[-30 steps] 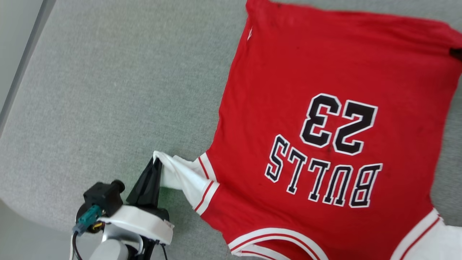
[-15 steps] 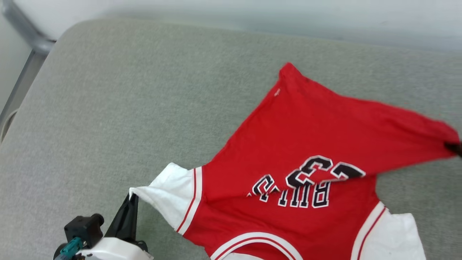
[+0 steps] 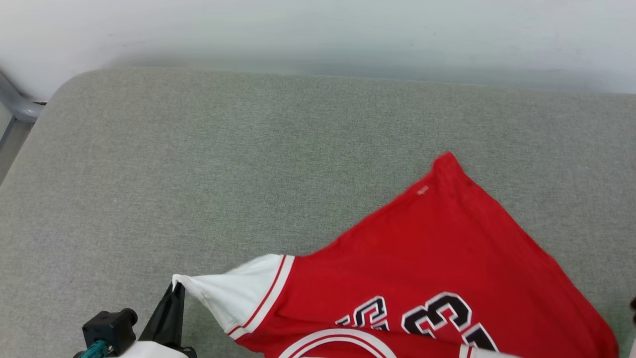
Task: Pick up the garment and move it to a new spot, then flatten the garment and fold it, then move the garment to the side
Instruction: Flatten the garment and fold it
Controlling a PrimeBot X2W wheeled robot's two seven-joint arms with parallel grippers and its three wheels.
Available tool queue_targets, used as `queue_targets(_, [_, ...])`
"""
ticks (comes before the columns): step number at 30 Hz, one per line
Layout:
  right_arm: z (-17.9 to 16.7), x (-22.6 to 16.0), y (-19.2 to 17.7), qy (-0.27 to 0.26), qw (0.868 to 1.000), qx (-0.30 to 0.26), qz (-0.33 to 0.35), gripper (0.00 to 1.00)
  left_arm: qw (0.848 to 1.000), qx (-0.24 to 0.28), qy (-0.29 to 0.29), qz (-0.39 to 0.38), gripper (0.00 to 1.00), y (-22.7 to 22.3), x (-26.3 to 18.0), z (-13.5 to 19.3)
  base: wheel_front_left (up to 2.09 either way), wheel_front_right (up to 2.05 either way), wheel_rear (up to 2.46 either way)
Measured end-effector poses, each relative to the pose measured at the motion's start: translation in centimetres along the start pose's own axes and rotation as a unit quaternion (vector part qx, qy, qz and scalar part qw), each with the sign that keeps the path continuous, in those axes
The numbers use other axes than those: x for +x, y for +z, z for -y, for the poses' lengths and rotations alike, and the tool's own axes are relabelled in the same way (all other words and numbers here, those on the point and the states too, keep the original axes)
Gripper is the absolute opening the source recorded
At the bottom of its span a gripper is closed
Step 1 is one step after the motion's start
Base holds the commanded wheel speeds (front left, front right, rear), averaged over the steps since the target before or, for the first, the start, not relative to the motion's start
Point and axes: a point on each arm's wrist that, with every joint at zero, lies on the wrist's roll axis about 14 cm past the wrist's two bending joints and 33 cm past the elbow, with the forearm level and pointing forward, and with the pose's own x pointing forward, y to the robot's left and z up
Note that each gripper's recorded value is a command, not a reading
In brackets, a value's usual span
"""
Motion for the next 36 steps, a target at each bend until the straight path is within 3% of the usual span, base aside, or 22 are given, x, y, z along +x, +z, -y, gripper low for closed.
queue_targets(4, [-1.0,1.0,-4.3,0.013,0.998,0.024,-0.052,0.0,1.0,0.0,0.0,-0.003,0.0,-0.1,-0.1,0.0,0.0,0.0,0.0])
queue_targets(9, [-1.6,1.6,-5.6,0.016,0.998,0.032,-0.059,0.0,1.0,-0.001,0.001,-0.004,0.0,-0.2,0.1,0.0,0.0,0.0,0.0])
queue_targets(10, [-1.6,1.6,-5.3,0.015,0.998,0.034,-0.051,0.32,1.0,-0.002,0.001,-0.005,0.0,-0.2,0.1,-0.1,0.0,0.0,0.0])
queue_targets(11, [-1.6,1.5,-4.8,0.015,0.998,0.036,-0.042,0.84,1.0,-0.002,0.001,-0.004,0.0,-0.2,0.1,0.0,0.0,0.0,0.0])
queue_targets(12, [-1.5,1.5,-4.4,0.014,0.999,0.038,-0.032,1.0,1.0,-0.002,0.0,-0.003,0.0,-0.1,0.1,0.0,0.0,0.0,0.0])
queue_targets(18, [-0.2,-0.6,3.8,-0.002,0.994,0.033,0.104,1.0,1.0,-0.002,-0.002,0.001,0.0,0.1,0.0,0.1,0.0,0.0,0.0])
queue_targets(25, [-0.4,-4.6,14.9,-0.011,0.966,-0.024,0.255,1.0,1.0,0.001,-0.005,0.004,0.0,0.3,0.5,0.3,0.0,0.0,0.0])
queue_targets(30, [-2.8,-5.1,20.8,0.005,0.955,-0.077,0.287,1.0,1.0,0.0,-0.005,0.004,0.0,0.4,1.5,0.5,0.0,0.0,0.0])
queue_targets(36, [-6.0,-2.2,24.4,0.025,0.962,-0.136,0.234,1.0,1.0,-0.001,-0.004,0.002,0.0,0.0,2.8,0.6,0.0,0.0,0.0])
